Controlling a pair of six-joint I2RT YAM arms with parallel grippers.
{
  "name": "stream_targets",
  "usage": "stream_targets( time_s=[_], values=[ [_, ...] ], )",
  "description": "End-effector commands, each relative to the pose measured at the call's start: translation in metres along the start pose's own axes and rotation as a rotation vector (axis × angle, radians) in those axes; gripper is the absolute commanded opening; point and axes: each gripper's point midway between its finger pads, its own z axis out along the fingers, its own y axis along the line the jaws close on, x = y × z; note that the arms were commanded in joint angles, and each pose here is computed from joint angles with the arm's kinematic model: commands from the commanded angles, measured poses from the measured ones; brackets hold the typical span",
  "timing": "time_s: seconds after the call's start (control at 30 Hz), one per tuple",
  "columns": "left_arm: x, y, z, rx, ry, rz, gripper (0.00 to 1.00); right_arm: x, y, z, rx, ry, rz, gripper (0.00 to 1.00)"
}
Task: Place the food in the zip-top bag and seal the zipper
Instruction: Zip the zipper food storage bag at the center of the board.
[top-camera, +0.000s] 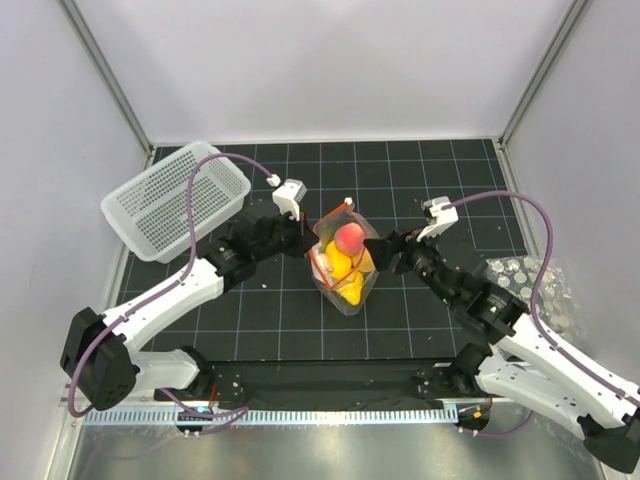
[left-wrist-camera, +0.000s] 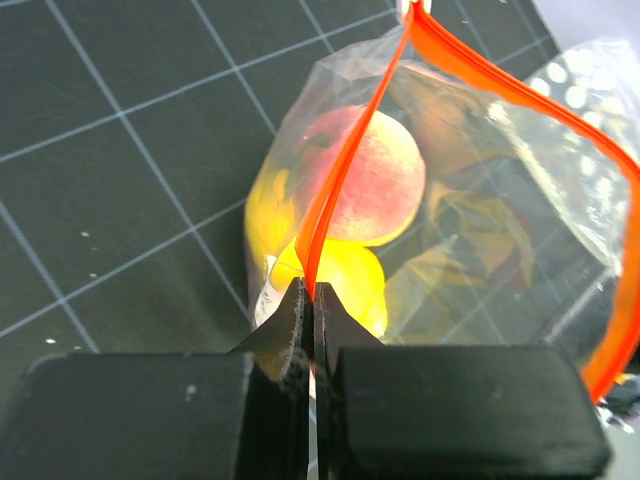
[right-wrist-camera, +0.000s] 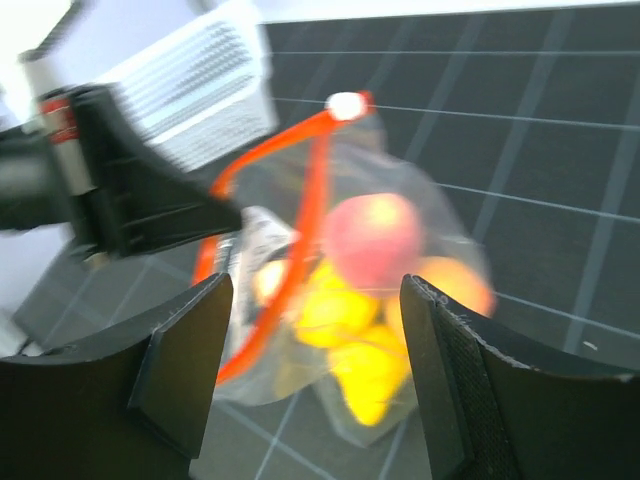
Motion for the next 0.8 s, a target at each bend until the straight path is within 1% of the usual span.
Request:
stream_targets(
  time_s=[0.0, 0.03, 0.07, 0.13, 0.2, 0.27, 0.33, 0.37, 0.4, 0.43, 0.47, 0.5, 0.57, 0.6, 0.67, 0.73, 0.77],
  values=[
    [-0.017, 0.01, 0.005, -0.055, -0.076, 0.057, 0.0, -0.033, -0.032, 0.008, 0.243, -0.086, 0.011, 0.74],
    [-0.017, 0.012, 0.006, -0.062, -0.077, 0.064, 0.0, -0.034, -0.037, 0.011, 0.278, -0.083, 0.009, 0.73],
    [-0.019, 0.013, 0.006, -0.069, -0.081, 0.069, 0.0, -0.026, -0.05, 0.019, 0.348, -0.053, -0.003, 0.73],
    [-0.02, 0.018, 0.008, -0.096, -0.087, 0.076, 0.0, -0.039, -0.054, 0.026, 0.392, -0.07, 0.013, 0.71],
    [-0.018, 0.022, 0.013, -0.11, -0.08, 0.087, 0.0, -0.04, -0.06, 0.045, 0.404, -0.033, 0.023, 0.69],
    [-0.017, 0.026, 0.017, -0.126, -0.077, 0.098, 0.0, -0.031, -0.062, 0.058, 0.393, 0.02, 0.024, 0.69],
    [-0.015, 0.026, 0.019, -0.123, -0.074, 0.107, 0.0, -0.009, -0.061, 0.071, 0.357, 0.096, 0.021, 0.68],
    [-0.017, 0.025, 0.019, -0.115, -0.079, 0.109, 0.0, -0.008, -0.055, 0.077, 0.312, 0.087, 0.03, 0.68],
    [-0.016, 0.019, 0.021, -0.078, -0.075, 0.123, 0.0, 0.013, -0.04, 0.08, 0.206, 0.146, 0.039, 0.68],
    [-0.013, 0.014, 0.022, -0.045, -0.067, 0.132, 0.0, 0.018, -0.032, 0.083, 0.148, 0.15, 0.038, 0.68],
    [-0.009, 0.013, 0.022, -0.031, -0.054, 0.143, 0.0, 0.014, -0.024, 0.086, 0.096, 0.126, 0.032, 0.68],
    [-0.014, 0.007, 0.023, 0.001, -0.075, 0.161, 0.0, 0.023, -0.02, 0.084, 0.065, 0.153, 0.027, 0.68],
    [-0.012, 0.007, 0.022, 0.009, -0.082, 0.175, 0.0, 0.016, -0.014, 0.085, 0.025, 0.128, 0.0, 0.7],
    [-0.016, 0.005, 0.02, 0.023, -0.103, 0.184, 0.0, 0.018, -0.014, 0.084, 0.015, 0.13, -0.008, 0.7],
    [-0.011, 0.003, 0.018, 0.044, -0.109, 0.197, 0.0, 0.012, -0.011, 0.082, -0.012, 0.088, -0.028, 0.74],
    [-0.014, -0.007, 0.014, 0.104, -0.141, 0.227, 0.0, 0.017, -0.014, 0.08, -0.013, 0.083, -0.043, 0.77],
    [-0.008, -0.007, 0.013, 0.119, -0.137, 0.236, 0.0, 0.016, -0.018, 0.08, 0.005, 0.068, -0.056, 0.8]
  ],
)
